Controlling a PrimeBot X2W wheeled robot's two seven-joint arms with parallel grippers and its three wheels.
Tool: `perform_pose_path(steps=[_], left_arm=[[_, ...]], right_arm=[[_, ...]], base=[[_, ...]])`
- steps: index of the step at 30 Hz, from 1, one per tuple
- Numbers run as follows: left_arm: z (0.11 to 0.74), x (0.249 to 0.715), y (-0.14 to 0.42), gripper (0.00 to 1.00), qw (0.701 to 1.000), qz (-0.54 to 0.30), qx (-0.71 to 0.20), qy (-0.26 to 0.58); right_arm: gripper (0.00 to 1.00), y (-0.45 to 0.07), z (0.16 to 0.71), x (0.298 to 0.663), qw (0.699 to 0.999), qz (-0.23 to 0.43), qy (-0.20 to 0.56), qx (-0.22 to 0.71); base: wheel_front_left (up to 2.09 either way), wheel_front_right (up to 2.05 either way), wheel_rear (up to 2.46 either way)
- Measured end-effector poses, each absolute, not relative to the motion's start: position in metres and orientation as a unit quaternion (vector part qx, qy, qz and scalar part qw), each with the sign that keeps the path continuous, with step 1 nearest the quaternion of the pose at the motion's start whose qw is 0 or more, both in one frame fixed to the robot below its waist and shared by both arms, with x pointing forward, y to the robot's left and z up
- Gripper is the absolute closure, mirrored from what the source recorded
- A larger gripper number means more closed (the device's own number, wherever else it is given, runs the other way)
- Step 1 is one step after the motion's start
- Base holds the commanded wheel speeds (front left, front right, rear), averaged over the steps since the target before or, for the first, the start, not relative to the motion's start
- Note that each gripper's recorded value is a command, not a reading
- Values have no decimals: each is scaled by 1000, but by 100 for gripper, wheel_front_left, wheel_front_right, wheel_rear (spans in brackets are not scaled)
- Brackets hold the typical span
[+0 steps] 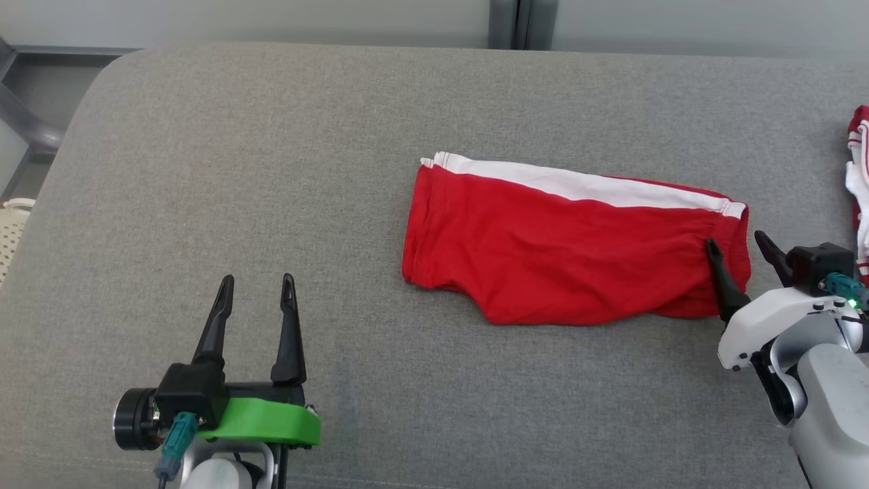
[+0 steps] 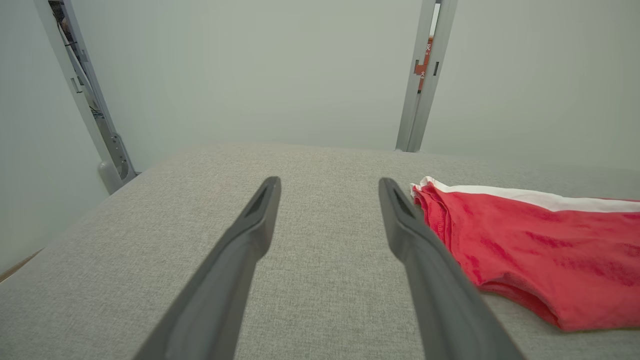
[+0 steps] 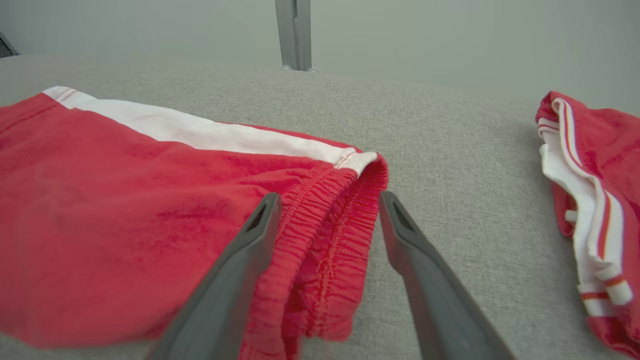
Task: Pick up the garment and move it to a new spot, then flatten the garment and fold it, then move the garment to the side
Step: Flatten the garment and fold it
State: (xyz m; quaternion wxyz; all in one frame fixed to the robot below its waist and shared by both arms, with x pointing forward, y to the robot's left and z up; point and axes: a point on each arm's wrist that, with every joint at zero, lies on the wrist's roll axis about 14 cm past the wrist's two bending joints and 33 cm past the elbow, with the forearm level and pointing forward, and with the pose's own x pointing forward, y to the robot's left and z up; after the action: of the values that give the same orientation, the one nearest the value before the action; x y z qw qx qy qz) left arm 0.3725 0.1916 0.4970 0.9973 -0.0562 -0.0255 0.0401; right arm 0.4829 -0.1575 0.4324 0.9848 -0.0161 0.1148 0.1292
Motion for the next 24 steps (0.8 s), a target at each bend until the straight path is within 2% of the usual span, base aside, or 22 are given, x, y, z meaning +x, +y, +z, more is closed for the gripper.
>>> perform_pose_path(steps=[12,13,14,15,24], left_arm=[[486,379,196,0,997,56,-56,-8],[486,379,196,0,997,56,-56,-7],[485,378,196,0,997,57,-56,-7],[485,378,196,0,997,58,-55,-7],[489,380,194,0,997,54,-56,-13]], right_arm=[[0,-144,371,488,972,107,200,56],[54,-142,370,488,972,107,201,61],[92,-141,370,488,972,106,201,66],[100,-141,370,489,971,106,201,71],[100,-150,384,490,974,107,187,67]], base=[[0,0,0],[0,0,0],[0,0,0],[0,0,0],[0,0,0]])
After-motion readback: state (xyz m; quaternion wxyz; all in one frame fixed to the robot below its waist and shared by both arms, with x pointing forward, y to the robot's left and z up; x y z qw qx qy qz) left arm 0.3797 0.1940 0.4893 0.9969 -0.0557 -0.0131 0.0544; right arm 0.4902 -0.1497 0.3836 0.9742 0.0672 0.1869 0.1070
